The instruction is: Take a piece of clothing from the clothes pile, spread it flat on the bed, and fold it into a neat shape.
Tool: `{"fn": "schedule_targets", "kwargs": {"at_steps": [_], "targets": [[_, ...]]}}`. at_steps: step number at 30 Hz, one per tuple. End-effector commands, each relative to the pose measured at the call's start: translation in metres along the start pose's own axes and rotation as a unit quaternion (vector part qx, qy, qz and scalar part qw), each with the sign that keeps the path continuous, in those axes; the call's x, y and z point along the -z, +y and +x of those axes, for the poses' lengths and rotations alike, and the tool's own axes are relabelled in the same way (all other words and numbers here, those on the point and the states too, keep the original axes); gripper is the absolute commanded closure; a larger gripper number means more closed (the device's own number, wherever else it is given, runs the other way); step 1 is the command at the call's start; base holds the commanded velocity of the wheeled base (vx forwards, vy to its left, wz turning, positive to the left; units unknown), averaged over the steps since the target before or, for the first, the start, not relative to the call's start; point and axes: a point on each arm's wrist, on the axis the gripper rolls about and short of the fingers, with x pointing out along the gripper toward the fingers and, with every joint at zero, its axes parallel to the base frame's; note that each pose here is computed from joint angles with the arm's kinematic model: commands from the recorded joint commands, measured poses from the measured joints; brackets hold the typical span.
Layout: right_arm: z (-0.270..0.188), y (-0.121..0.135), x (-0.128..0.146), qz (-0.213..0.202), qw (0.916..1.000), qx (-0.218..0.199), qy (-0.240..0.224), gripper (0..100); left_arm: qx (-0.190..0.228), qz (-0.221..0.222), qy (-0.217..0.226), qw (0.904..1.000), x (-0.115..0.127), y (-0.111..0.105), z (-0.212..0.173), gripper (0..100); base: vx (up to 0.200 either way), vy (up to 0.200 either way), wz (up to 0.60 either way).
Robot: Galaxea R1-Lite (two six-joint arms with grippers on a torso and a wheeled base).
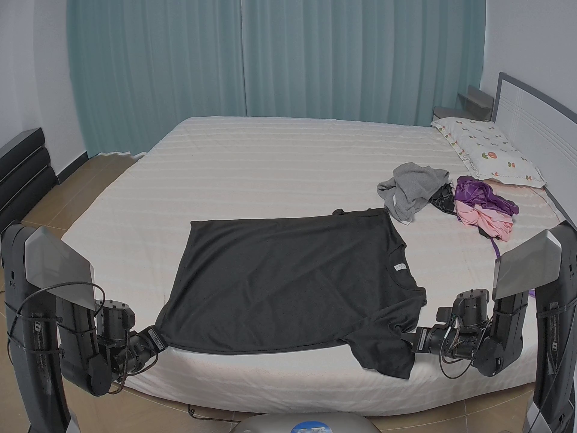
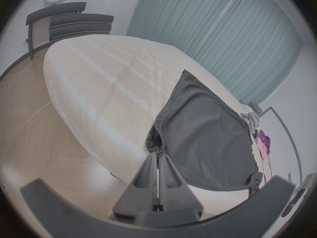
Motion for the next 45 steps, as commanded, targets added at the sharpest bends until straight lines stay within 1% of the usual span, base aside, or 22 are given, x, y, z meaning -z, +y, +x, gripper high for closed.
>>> {"fn": "schedule_targets", "kwargs": {"at_steps": [1, 7, 10, 14, 17, 24, 31, 32, 40, 45], "targets": [[-0.011, -0.009, -0.002, 0.013, 0.9998, 0.014, -0.006, 100, 0.000, 0.000, 0.000, 1.0000, 0.000, 0.000, 0.000, 100, 0.000, 0.000, 0.00], [-0.028, -0.016, -0.005, 0.026, 0.9993, 0.023, -0.012, 100, 0.001, 0.000, -0.001, 1.0000, 0.000, 0.000, -0.001, 100, 0.000, 0.000, 0.00], [-0.036, -0.017, -0.004, 0.032, 0.9993, 0.016, -0.008, 100, 0.001, 0.001, -0.003, 1.0000, -0.001, -0.001, -0.001, 100, 0.000, 0.000, 0.00], [-0.053, -0.014, -0.001, 0.041, 0.9991, -0.011, 0.007, 100, 0.006, -0.002, -0.015, 0.9999, -0.007, -0.002, -0.004, 100, 0.000, 0.000, 0.00], [-0.059, -0.015, 0.001, 0.044, 0.9989, -0.008, 0.011, 100, 0.006, -0.001, -0.014, 0.9999, -0.006, -0.002, -0.004, 100, 0.000, 0.000, 0.00], [-0.062, -0.025, 0.007, 0.058, 0.9983, 0.005, 0.012, 100, 0.005, -0.001, -0.012, 0.9999, -0.005, -0.002, -0.004, 100, 0.000, 0.000, 0.00], [-0.053, -0.027, 0.012, 0.051, 0.9986, 0.000, 0.013, 100, 0.006, 0.001, -0.010, 0.9999, -0.004, -0.002, -0.005, 100, 0.000, 0.000, 0.00], [-0.052, -0.027, 0.012, 0.051, 0.9986, 0.000, 0.013, 0, 0.006, 0.001, -0.010, 0.9999, -0.004, -0.002, -0.005, 100, 0.000, 0.000, 0.00], [-0.047, -0.025, 0.011, 0.045, 0.9987, -0.017, 0.014, 0, 0.007, 0.001, -0.011, 0.9999, -0.004, -0.003, -0.004, 100, 0.000, 0.000, 0.00], [-0.044, -0.020, 0.019, 0.039, 0.9984, -0.023, 0.034, 0, 0.006, 0.000, -0.010, 0.9999, -0.004, -0.002, -0.005, 100, 0.000, 0.000, 0.00]]}}
